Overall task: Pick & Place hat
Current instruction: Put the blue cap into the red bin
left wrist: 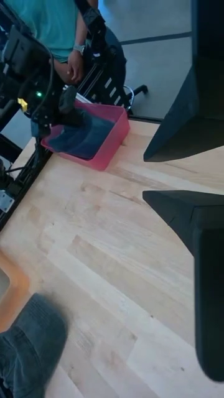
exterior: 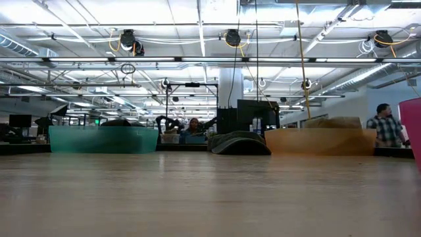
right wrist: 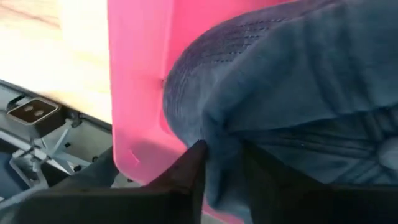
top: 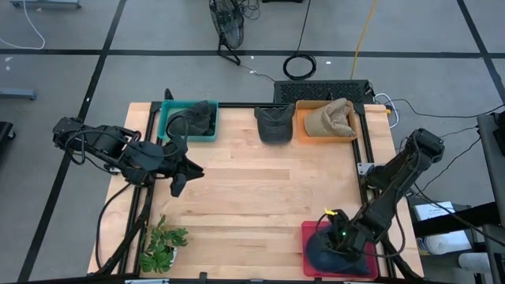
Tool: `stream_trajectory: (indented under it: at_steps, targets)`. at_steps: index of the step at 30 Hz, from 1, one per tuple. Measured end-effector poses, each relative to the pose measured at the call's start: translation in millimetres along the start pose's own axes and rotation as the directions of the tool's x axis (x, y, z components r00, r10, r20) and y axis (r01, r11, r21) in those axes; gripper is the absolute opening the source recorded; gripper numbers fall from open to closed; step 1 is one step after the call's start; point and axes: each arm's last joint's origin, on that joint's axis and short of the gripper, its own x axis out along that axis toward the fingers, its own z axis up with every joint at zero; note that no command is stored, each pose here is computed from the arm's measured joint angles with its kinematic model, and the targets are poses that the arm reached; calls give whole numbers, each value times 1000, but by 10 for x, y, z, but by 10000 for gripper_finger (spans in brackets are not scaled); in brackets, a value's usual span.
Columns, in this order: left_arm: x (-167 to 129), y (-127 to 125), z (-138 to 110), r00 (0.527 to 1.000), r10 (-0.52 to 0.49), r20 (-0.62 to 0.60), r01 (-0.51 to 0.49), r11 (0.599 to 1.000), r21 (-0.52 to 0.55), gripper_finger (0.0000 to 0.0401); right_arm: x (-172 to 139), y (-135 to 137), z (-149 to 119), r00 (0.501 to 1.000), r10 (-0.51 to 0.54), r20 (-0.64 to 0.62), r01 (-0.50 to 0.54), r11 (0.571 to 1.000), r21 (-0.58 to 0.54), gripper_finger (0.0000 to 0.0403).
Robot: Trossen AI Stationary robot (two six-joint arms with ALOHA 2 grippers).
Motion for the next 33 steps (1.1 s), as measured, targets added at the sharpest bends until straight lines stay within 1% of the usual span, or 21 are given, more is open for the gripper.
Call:
stream_trajectory:
  at_steps: [6,10,13,18,21,27,33]
  targets:
    - [0,0,0,1000,0,0,0,1000,7,93,-230,-52,46,1000,21,-23,-22,999,-26,155]
    - [0,2,-1,1000,2,-1,-2,1000,12,93,-352,-162,110,996,-78,-39,77,997,-15,183]
    - [1,2,-1,1000,2,-1,-2,1000,27,93,-388,-252,143,985,-172,-30,171,985,-15,186]
    - [7,19,15,1000,11,5,-11,1000,25,93,-366,-330,164,977,-215,2,215,976,-28,182]
    - [10,31,28,1000,18,11,-18,1000,21,93,-257,-385,191,977,-215,0,214,976,-28,185]
    - [12,33,31,1000,18,12,-19,1000,15,93,-4,-493,211,985,-160,-56,157,986,-54,191]
    - [10,33,31,1000,18,12,-18,1000,7,93,52,-548,188,985,-150,-88,143,987,-76,178]
